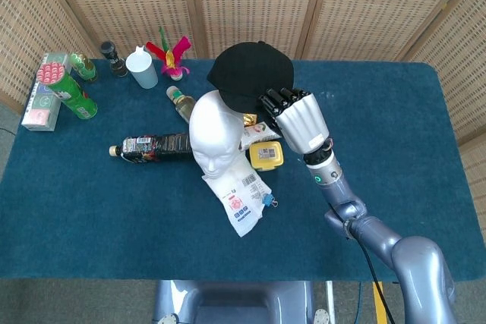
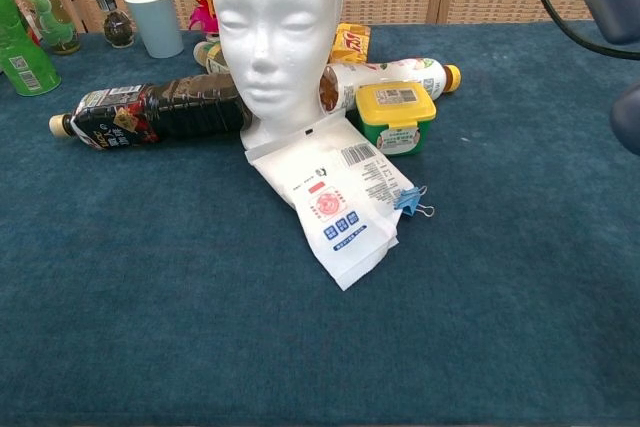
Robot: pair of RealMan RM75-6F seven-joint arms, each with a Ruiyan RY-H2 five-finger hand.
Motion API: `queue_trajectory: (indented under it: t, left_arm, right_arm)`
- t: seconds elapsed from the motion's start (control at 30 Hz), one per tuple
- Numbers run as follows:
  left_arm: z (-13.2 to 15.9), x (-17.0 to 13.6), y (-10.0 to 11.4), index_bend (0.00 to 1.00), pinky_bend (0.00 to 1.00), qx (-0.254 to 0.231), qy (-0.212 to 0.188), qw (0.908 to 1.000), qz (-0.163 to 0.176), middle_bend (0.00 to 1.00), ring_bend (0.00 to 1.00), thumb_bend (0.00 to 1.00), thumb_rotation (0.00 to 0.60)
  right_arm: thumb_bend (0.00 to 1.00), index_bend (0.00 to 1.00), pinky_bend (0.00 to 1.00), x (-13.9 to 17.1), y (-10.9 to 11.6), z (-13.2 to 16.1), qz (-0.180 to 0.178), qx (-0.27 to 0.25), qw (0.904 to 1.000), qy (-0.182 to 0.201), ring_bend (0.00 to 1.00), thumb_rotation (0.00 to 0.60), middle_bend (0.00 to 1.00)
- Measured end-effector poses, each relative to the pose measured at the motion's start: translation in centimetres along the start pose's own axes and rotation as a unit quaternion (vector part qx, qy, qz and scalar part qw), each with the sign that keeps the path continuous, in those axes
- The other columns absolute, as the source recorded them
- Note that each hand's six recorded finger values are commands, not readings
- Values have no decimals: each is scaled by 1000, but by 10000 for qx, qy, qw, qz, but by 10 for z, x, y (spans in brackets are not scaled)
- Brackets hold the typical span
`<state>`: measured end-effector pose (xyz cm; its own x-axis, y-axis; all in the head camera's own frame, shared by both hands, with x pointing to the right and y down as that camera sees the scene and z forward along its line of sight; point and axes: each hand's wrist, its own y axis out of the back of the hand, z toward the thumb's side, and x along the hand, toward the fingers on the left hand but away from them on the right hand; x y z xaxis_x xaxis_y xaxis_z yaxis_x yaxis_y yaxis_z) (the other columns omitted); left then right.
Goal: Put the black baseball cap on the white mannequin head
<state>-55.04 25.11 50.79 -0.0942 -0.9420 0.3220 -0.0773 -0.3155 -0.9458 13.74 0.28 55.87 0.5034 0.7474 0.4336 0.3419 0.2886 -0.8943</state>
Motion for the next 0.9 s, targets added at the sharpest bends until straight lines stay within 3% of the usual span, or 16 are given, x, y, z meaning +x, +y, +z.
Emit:
queue_trajectory:
  t: [0.43, 0.9]
  left_arm:
    - [-6, -2, -2, 631, 351, 0, 50, 10000, -36, 488, 374, 285, 600]
    - [-11, -2, -7, 632, 351, -52, 83, 9999, -67, 488, 374, 285, 600]
  right_arm:
    - [435, 673, 930, -7, -13, 23, 111, 1, 9997, 236, 779, 600, 668]
    - [430, 673, 928, -3, -8, 46, 90, 35, 9988, 477, 779, 600, 670]
